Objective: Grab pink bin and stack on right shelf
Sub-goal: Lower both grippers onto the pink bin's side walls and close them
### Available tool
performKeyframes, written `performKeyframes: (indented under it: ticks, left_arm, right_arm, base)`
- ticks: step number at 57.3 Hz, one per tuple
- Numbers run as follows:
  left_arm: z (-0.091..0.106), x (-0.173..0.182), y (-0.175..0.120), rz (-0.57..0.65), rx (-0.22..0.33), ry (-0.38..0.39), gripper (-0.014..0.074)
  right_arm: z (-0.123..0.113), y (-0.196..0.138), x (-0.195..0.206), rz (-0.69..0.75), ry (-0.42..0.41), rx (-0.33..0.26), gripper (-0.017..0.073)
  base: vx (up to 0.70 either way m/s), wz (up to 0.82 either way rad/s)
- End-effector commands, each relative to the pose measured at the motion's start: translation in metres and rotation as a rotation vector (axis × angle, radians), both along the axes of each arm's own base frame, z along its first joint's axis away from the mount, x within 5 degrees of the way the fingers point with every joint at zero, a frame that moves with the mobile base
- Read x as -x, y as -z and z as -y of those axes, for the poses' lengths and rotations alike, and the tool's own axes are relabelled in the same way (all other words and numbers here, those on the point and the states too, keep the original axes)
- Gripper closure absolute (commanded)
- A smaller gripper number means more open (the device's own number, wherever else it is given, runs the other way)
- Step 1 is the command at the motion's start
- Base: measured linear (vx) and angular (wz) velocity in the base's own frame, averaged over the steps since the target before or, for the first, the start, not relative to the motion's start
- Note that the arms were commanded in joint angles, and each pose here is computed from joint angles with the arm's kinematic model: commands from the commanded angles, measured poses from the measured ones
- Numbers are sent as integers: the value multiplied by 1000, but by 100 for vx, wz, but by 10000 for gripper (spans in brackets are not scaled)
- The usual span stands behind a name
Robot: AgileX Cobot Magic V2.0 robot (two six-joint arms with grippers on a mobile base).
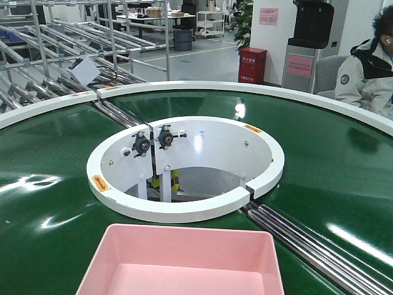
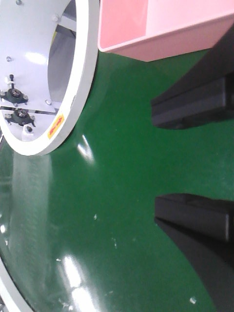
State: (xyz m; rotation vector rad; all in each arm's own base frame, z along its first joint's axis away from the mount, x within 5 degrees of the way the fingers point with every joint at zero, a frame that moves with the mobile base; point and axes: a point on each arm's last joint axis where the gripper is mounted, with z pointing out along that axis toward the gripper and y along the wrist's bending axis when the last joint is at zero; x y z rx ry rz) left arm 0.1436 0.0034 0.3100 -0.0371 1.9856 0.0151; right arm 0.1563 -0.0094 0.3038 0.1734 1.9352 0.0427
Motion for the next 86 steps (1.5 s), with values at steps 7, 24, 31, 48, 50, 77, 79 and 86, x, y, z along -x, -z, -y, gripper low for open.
performKeyframes:
  ticks: [7, 24, 31, 48, 50, 77, 79, 86]
  left_arm:
    - [16, -32, -23, -2, -46, 136, 141]
    - [61, -110, -24, -199, 61, 358, 141]
    - [72, -139, -11, -284, 90, 378, 141]
    - [88, -178, 35, -499, 138, 406, 141]
    - [90, -180, 41, -517, 146, 409, 141]
    - [106, -193, 92, -691, 169, 426, 187]
    - [106, -193, 89, -683, 173, 427, 220]
    - [105, -192, 78, -641, 174, 426, 408]
  right_arm:
    - [-8, -12, -45, -162, -115, 30, 71]
    - [-78, -4, -126, -431, -402, -5, 71]
    - [-94, 15, -150, -570, -368, -106, 71]
    - [-107, 67, -177, -738, -323, -154, 109]
    - [-107, 71, -178, -749, -321, -155, 116]
    - [-112, 76, -185, -717, -300, -228, 298]
    - [-112, 76, -185, -715, -300, -230, 334]
    - [-113, 76, -184, -724, -298, -252, 493]
  base:
    - [0, 0]
    - [0, 0]
    - [0, 0]
    - [0, 0]
    - [0, 0]
    - [0, 0]
    - [0, 0]
    - [0, 0]
